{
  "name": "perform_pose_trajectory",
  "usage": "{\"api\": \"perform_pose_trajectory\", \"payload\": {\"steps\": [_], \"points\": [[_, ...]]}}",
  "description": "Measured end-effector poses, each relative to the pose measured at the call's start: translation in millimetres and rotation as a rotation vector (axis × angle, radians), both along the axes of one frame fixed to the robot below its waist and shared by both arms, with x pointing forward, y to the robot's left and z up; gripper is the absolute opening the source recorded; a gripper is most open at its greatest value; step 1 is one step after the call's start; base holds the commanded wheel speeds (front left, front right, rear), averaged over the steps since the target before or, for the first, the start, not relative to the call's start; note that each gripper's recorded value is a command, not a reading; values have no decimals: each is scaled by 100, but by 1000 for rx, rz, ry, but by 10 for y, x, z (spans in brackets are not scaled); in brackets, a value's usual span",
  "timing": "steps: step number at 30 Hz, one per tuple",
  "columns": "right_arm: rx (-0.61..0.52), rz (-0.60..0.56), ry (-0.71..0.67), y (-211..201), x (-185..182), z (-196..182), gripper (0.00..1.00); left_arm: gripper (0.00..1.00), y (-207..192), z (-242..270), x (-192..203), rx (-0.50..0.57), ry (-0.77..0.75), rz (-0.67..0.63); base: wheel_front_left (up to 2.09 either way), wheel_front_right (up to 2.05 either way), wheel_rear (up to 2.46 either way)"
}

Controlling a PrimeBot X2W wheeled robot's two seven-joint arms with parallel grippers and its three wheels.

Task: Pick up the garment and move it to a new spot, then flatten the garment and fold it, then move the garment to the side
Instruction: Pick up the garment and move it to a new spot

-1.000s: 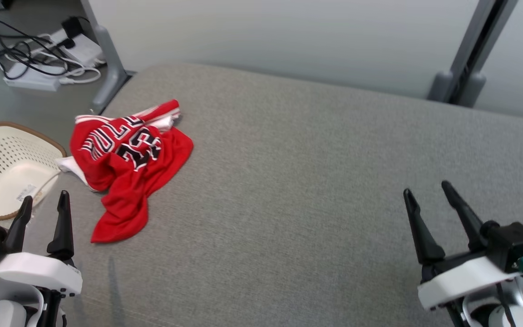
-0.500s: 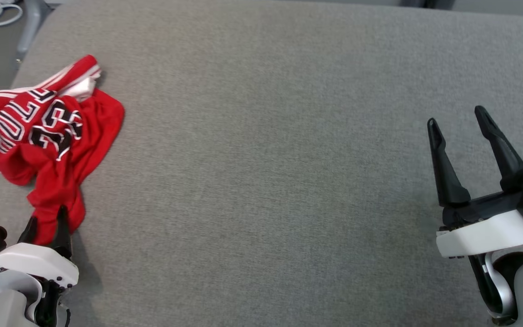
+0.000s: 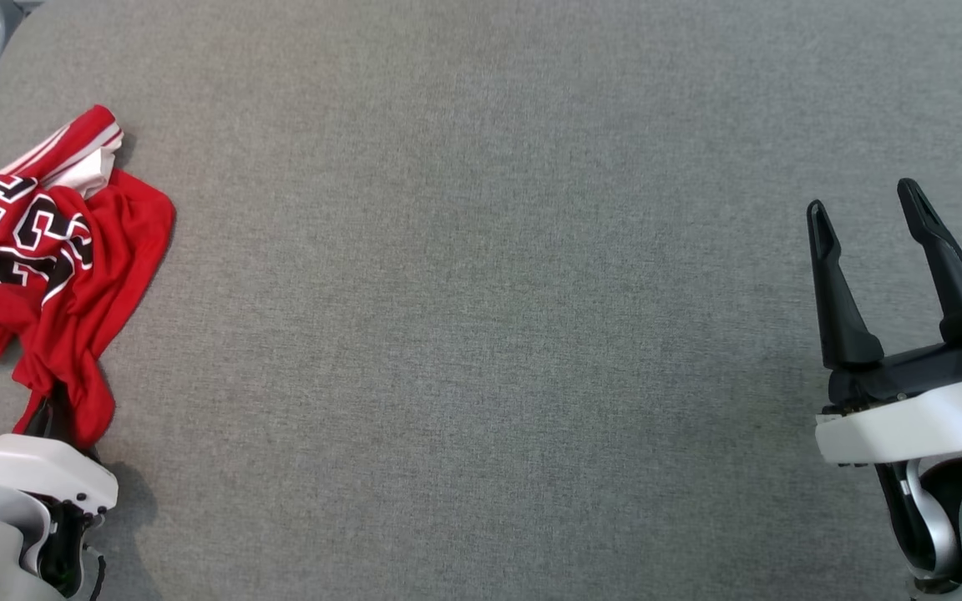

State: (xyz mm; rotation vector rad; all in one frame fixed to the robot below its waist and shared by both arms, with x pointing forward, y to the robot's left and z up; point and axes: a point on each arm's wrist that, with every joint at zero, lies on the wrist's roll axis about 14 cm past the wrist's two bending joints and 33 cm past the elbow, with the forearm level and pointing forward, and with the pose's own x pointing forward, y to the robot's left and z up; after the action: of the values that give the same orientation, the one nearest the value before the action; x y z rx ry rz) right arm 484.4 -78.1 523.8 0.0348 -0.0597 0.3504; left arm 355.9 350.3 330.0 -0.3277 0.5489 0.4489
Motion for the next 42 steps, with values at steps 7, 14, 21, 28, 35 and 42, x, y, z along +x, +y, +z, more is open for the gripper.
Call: {"api": "perform_pose_trajectory", "payload": {"steps": [7, 14, 21, 28, 35, 42], "points": [[31, -18, -11, -75, -173, 103, 100, 0, -14, 316, 85, 40, -114, -41, 0, 0, 0], [88, -30, -12, -147, -501, 185, 100, 0, -183, 758, -12, 100, -274, -78, 0, 0, 0], [122, -56, -35, -262, -815, 277, 100, 0, -514, 1125, -133, 136, -402, -145, 0, 0, 0], [133, -88, -53, -380, -975, 320, 100, 0, -868, 1499, -54, 148, -486, -243, 0, 0, 0], [136, -133, -47, -531, -1005, 293, 100, 0, -1469, 1808, 239, 121, -562, -418, 0, 0, 0], [138, -239, -51, -891, -1087, 294, 100, 0, -2594, 2156, 701, 23, -683, -705, 0, 0, 0]]}}
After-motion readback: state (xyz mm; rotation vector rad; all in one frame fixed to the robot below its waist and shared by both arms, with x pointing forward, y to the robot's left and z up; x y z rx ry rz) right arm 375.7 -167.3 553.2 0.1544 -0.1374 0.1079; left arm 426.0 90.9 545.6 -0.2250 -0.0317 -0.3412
